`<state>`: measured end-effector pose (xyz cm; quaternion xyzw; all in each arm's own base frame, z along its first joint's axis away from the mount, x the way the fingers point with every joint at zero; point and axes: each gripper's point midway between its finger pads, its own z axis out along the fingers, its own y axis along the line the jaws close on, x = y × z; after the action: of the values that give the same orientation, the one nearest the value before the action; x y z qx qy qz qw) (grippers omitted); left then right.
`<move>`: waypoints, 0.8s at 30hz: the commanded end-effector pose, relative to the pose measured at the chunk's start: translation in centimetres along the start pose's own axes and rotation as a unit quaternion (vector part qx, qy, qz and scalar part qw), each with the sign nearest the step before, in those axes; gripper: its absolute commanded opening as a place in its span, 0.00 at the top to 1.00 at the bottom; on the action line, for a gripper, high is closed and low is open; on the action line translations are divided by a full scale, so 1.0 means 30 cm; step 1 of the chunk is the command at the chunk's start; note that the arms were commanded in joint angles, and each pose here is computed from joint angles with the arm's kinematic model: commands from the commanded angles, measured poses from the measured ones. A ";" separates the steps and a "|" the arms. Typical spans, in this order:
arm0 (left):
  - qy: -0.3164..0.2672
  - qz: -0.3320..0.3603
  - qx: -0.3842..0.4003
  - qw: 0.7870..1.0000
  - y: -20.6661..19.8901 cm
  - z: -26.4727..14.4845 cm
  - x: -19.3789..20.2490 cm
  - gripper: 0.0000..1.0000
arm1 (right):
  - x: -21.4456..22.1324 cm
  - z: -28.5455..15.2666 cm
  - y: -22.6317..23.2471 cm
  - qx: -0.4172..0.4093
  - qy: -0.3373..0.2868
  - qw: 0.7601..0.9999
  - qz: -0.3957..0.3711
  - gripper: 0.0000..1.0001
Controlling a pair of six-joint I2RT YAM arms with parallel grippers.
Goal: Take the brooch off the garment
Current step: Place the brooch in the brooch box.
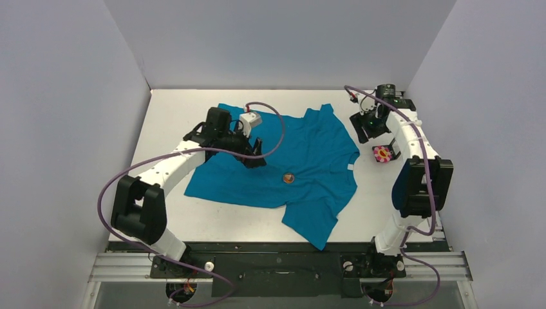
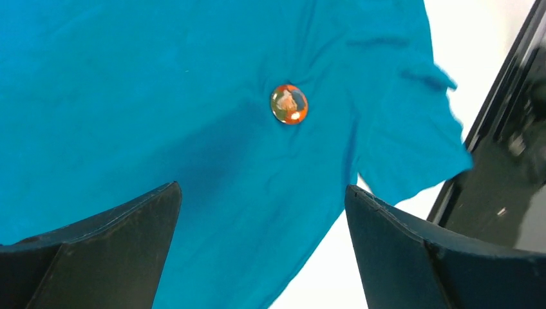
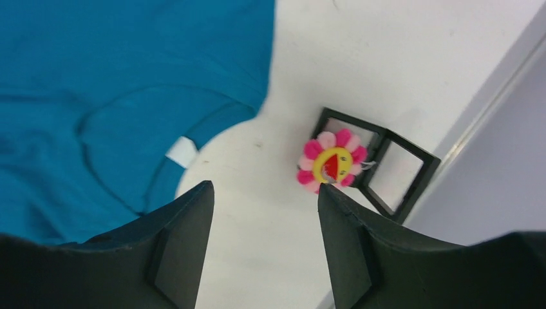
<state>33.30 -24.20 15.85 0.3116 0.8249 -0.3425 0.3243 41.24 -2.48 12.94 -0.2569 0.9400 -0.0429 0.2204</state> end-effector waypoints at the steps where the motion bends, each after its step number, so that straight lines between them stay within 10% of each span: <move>1: 0.011 0.245 0.065 0.967 -0.134 0.052 0.015 0.10 | -0.114 -0.163 0.188 -0.122 -0.095 0.986 0.063 0.43; 11: 0.069 0.384 0.090 0.916 -0.195 0.279 0.128 0.37 | -0.085 -0.137 0.490 -0.272 -0.093 0.948 0.136 0.43; 24: 0.089 0.298 0.078 0.947 -0.148 0.461 0.112 0.46 | -0.011 -0.039 0.437 -0.297 -0.055 0.932 0.200 0.45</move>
<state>30.50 -34.57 6.25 0.6206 0.6807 -0.2631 0.2868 34.05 8.65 10.93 -0.1139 0.9376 0.2801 0.1717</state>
